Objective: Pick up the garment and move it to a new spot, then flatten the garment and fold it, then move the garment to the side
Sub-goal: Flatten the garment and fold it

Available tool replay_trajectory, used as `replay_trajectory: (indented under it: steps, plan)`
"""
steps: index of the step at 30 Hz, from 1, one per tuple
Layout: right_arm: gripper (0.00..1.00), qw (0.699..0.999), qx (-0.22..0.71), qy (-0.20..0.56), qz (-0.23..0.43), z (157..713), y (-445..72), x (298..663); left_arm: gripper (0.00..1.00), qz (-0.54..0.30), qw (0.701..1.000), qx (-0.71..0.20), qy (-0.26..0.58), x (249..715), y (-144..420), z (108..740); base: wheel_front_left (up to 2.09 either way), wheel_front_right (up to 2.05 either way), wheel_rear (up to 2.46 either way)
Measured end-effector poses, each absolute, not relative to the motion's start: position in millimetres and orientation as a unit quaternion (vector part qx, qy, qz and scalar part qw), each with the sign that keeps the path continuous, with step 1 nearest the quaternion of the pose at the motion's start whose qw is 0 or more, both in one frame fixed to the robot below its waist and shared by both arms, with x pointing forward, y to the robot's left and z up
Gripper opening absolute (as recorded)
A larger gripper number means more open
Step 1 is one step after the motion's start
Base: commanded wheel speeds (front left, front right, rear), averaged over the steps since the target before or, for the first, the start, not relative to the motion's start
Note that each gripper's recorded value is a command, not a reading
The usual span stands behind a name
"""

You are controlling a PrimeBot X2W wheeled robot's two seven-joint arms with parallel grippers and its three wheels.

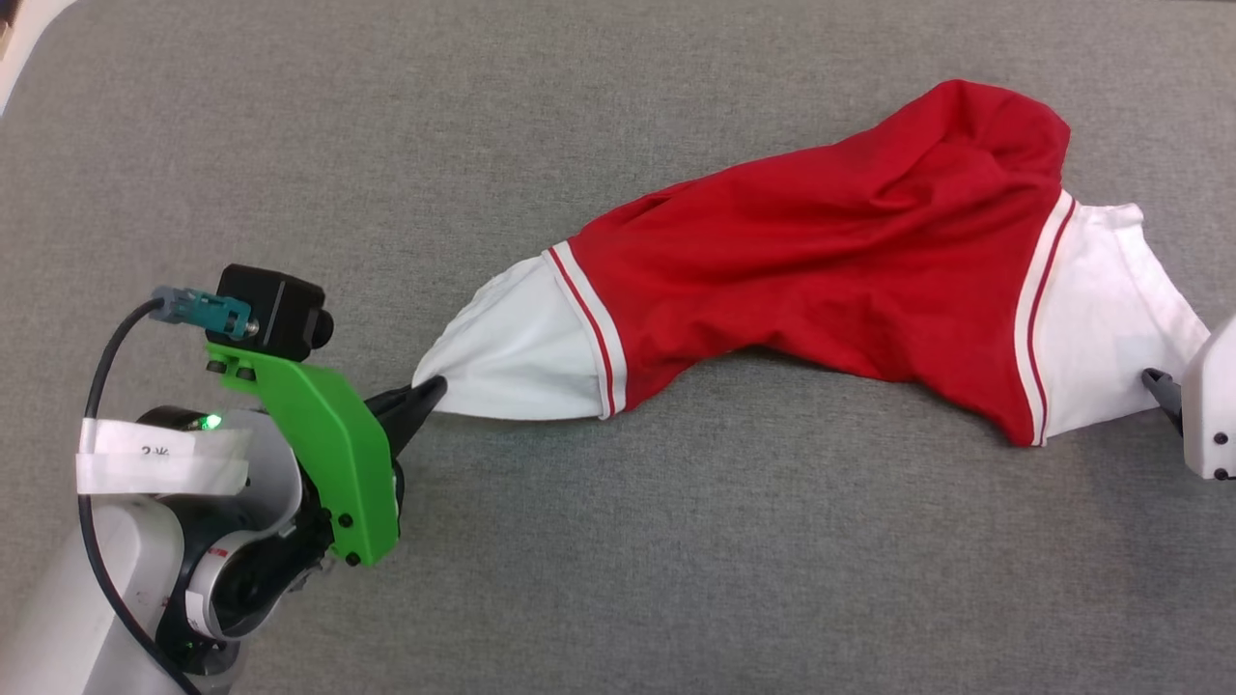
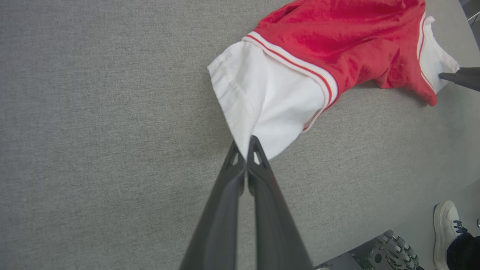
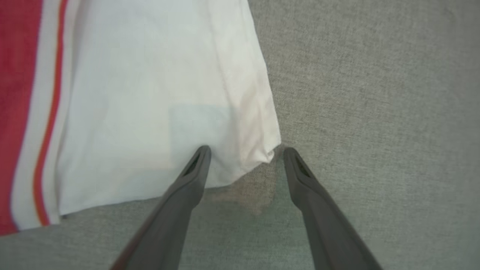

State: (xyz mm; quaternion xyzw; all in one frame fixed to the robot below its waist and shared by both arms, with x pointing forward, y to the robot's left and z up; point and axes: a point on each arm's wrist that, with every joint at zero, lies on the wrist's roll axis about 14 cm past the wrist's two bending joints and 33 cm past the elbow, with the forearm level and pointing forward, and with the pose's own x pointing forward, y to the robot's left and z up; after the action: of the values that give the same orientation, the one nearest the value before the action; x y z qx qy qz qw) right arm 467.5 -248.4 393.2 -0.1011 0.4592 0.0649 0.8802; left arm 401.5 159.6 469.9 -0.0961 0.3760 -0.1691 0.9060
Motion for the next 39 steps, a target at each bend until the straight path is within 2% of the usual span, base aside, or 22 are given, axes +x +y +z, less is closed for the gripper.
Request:
replay_trajectory:
  steps: [5,6,7,9,10,19,28,39]
  plan:
    - [1.0,0.869,-0.112,0.475,0.08,376.5,-242.0,469.4,0.0,-0.156,0.904,-0.097,0.386,401.3,167.1,462.3,0.0,0.0,0.0]
    - [0.92,0.866,-0.115,0.48,0.081,373.1,-242.2,468.6,0.0,-0.154,0.904,-0.097,0.387,401.7,169.0,461.2,0.0,0.0,0.0]
    - [0.55,0.864,-0.116,0.483,0.082,371.0,-242.5,468.2,0.0,-0.151,0.905,-0.097,0.387,402.1,170.5,460.5,0.0,0.0,0.0]
    - [0.04,0.863,-0.116,0.484,0.087,368.4,-240.8,468.2,0.0,-0.145,0.904,-0.094,0.392,401.7,174.7,456.9,0.0,0.0,0.0]
    - [0.0,0.865,-0.112,0.481,0.089,368.5,-239.4,468.6,0.0,-0.143,0.903,-0.094,0.393,401.5,175.6,456.0,0.0,0.0,0.0]
    - [0.0,0.899,-0.079,0.421,0.093,402.6,-238.9,470.1,0.0,-0.136,0.92,-0.098,0.353,406.2,182.5,478.3,0.0,0.0,0.0]
    - [0.0,0.945,-0.066,0.31,0.075,497.3,-261.5,472.5,0.0,-0.15,0.942,-0.09,0.285,402.2,184.6,533.5,0.0,0.0,0.0]
    - [0.0,0.979,-0.054,0.185,0.063,601.0,-276.2,447.6,0.0,-0.165,0.968,-0.08,0.169,389.8,188.2,615.0,0.0,0.0,0.0]
